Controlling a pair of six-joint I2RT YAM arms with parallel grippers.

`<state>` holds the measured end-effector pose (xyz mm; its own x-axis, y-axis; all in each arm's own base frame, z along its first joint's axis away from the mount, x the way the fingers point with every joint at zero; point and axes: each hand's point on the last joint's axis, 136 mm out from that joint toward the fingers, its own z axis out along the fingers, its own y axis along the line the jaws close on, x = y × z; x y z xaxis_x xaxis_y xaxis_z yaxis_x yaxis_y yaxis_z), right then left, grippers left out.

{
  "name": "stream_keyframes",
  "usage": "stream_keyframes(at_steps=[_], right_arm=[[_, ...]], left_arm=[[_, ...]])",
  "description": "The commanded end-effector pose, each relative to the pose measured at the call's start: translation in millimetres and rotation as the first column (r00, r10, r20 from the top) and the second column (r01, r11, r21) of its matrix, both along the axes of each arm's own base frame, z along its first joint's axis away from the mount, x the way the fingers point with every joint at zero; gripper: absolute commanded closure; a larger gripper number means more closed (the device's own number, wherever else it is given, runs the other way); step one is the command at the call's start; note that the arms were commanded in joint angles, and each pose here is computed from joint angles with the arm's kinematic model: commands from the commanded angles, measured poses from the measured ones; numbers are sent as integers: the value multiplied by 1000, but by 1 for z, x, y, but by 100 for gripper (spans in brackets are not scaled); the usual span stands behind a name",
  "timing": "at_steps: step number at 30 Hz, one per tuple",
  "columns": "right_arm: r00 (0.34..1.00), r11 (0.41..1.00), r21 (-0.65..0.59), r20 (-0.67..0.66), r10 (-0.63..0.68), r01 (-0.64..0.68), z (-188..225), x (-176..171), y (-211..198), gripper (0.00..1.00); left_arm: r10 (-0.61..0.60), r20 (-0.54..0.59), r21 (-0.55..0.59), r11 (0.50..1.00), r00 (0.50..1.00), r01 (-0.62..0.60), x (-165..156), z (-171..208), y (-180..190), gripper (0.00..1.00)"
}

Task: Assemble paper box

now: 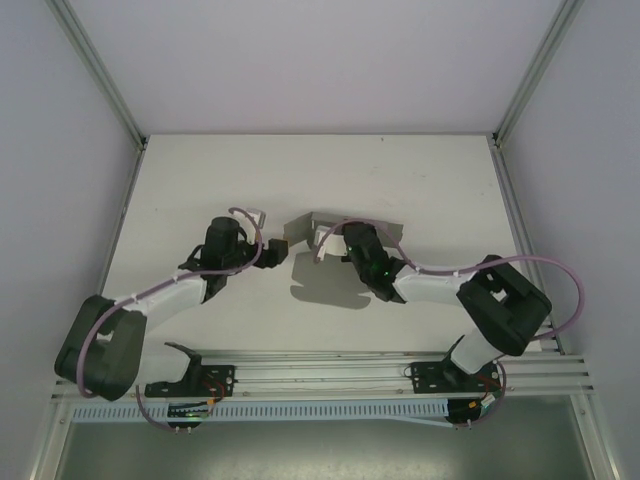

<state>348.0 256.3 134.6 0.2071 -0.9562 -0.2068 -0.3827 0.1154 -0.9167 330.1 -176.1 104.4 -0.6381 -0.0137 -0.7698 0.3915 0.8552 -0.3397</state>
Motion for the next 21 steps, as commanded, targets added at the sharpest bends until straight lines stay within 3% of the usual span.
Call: stream_keyframes(at_steps=[1, 3, 6, 13, 16, 18, 21], right_arm=[[996, 996, 9, 46, 83, -83, 7, 8, 17, 100], [995, 996, -11, 52, 87, -87, -1, 10, 18, 100], [995, 996, -5, 53, 86, -86, -8, 13, 17, 100], [995, 997, 1, 60, 83, -83, -9, 15, 17, 100], [995, 996, 12, 48, 84, -85, -8, 13, 18, 100], [996, 997, 6, 41, 83, -83, -9, 11, 18, 100], [997, 997, -6, 36, 72, -72, -11, 11, 17, 100]], left_arm=[[77, -27, -48, 996, 997, -79, 19, 10, 19, 11], [135, -30, -36, 990, 990, -136, 26, 9, 35, 10], [121, -24, 1, 993, 992, -121, 35, 4, 37, 8], [-166, -52, -91, 983, 985, 161, 37, -19, -11, 19], [-216, -87, -109, 972, 972, 206, 41, -33, -20, 27], [-291, -92, -156, 949, 952, 275, 38, -37, -33, 29], [-453, 1, -217, 870, 891, 443, 16, -26, -59, 29]])
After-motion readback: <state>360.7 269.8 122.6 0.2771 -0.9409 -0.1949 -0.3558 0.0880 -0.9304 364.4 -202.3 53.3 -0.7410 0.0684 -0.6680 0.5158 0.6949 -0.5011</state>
